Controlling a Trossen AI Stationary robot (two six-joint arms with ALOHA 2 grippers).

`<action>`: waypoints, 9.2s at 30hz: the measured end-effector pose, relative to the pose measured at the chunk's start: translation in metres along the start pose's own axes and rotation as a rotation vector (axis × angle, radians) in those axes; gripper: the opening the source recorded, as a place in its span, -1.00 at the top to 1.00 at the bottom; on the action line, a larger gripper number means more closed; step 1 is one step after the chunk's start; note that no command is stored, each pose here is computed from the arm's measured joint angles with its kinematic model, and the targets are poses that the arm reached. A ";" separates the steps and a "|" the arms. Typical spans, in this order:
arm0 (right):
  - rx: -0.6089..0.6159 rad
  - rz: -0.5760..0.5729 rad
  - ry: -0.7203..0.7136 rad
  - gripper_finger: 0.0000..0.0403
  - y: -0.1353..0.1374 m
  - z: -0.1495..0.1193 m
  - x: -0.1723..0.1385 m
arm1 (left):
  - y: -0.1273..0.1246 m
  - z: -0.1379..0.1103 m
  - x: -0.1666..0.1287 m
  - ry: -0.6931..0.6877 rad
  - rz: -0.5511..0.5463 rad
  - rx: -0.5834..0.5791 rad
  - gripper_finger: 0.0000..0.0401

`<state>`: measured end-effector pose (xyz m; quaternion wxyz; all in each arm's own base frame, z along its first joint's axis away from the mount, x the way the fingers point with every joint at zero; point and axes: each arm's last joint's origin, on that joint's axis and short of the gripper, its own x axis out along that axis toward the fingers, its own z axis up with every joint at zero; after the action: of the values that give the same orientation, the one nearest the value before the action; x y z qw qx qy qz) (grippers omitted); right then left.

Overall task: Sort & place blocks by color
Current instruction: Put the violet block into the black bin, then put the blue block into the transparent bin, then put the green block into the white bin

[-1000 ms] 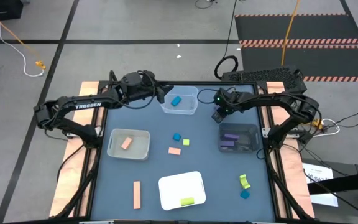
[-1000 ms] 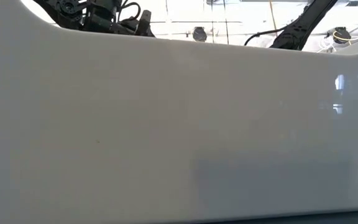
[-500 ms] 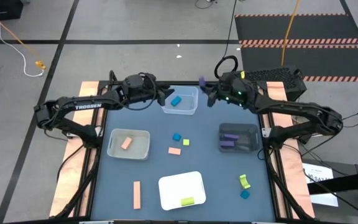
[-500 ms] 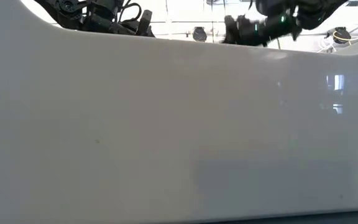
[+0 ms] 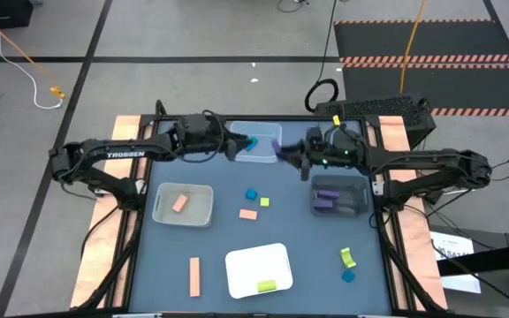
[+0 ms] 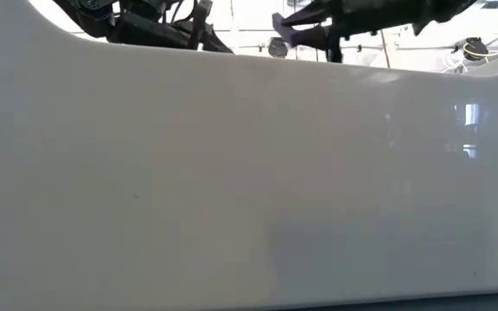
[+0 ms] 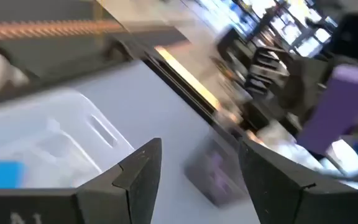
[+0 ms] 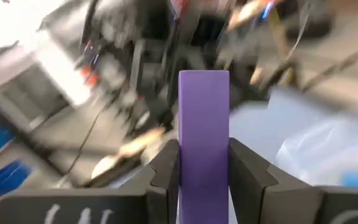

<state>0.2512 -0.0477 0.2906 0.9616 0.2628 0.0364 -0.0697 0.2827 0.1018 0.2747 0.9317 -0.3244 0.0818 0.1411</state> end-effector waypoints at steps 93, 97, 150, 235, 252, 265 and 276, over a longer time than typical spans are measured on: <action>0.209 -0.604 0.799 -0.40 0.019 -0.090 -0.081 | -0.074 -0.052 0.015 -0.109 -0.167 0.641 0.34; 0.178 -0.586 0.657 -0.40 0.022 -0.085 -0.072 | -0.093 -0.027 -0.008 -0.332 -0.183 0.670 0.34; -0.073 -0.213 0.340 -0.40 0.045 -0.082 -0.002 | 0.033 -0.076 0.067 0.007 0.520 0.332 -0.02; -0.104 -0.294 0.540 -0.40 0.035 -0.094 -0.015 | -0.111 -0.042 -0.006 -0.452 -0.077 0.687 0.34; -0.039 -0.295 0.484 -0.40 0.037 -0.091 -0.013 | -0.124 -0.087 -0.012 0.072 -0.387 0.230 0.34; 0.160 0.024 0.323 -0.40 0.075 -0.080 -0.007 | -0.164 -0.144 -0.034 0.464 -0.704 0.114 0.34; 0.371 0.121 0.461 -0.40 0.132 -0.119 -0.044 | -0.173 -0.216 -0.031 0.586 -0.539 0.066 0.34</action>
<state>0.2240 0.1304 0.2589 0.8659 0.4447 0.2247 0.0437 0.2948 -0.1706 0.2151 0.8824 -0.3307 0.2606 -0.2099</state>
